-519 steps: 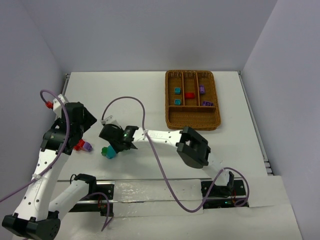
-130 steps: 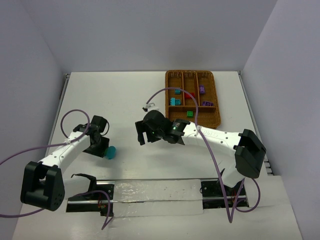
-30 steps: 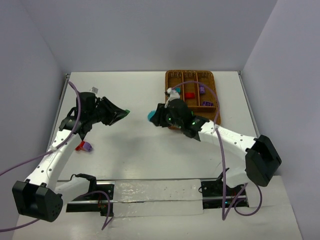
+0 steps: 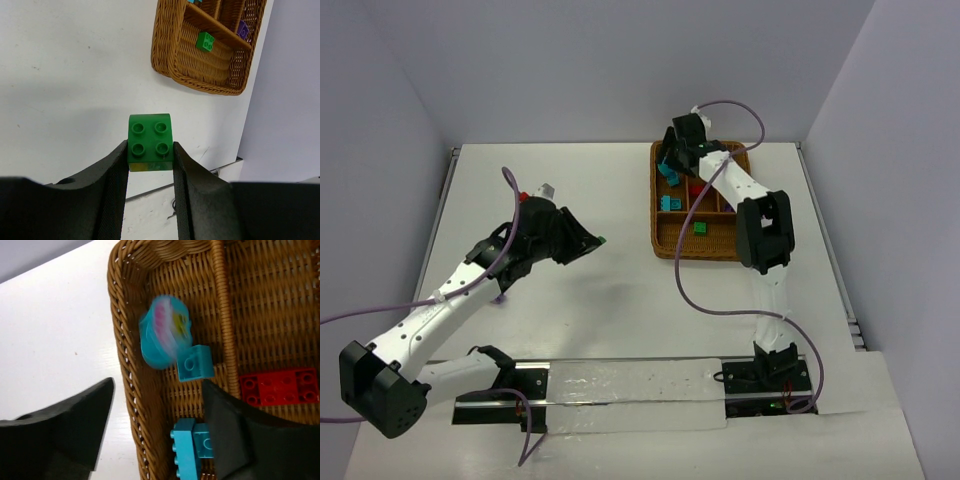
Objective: Sort the legos into containers by color
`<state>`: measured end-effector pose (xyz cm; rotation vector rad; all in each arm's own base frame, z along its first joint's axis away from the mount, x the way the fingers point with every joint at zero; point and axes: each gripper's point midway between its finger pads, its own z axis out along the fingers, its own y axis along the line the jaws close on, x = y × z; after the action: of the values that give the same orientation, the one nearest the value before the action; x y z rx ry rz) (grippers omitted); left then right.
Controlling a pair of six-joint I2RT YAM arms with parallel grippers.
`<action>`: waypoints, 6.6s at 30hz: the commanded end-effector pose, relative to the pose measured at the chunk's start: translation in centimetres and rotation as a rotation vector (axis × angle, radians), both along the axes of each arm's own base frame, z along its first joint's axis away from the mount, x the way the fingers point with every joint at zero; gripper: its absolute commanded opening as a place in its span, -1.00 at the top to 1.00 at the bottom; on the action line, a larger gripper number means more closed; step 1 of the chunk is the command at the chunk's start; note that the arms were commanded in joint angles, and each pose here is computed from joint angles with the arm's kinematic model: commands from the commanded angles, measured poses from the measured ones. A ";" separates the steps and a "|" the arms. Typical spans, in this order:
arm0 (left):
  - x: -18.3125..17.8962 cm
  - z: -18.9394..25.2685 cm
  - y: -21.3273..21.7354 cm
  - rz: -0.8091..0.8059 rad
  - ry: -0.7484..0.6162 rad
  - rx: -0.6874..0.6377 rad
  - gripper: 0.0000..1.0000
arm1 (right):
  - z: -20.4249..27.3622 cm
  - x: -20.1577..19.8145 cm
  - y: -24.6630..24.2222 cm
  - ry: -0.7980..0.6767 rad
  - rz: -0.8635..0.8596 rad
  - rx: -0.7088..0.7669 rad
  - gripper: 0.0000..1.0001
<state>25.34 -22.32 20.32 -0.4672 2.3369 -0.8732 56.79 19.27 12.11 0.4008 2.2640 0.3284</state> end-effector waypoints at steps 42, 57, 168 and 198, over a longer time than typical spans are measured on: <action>10.5 -6.3 -23.7 -0.324 -0.045 0.212 -0.98 | 14.5 -29.2 -15.9 -0.319 -0.209 -0.040 -0.76; 5.8 -2.4 8.7 0.276 0.072 0.597 -0.88 | 12.1 -27.7 -13.0 -0.292 -0.099 0.045 -0.76; -2.4 1.9 -7.6 -0.814 -0.389 0.121 1.00 | 15.4 -28.9 8.8 -0.187 0.400 0.332 -0.75; -3.1 0.5 -6.5 -0.806 -0.362 0.153 1.00 | 17.2 -24.7 3.8 -0.272 0.209 0.344 1.00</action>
<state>23.00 -29.67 21.08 0.6875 2.1969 -1.0055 27.72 28.65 24.82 0.0869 2.1750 0.9359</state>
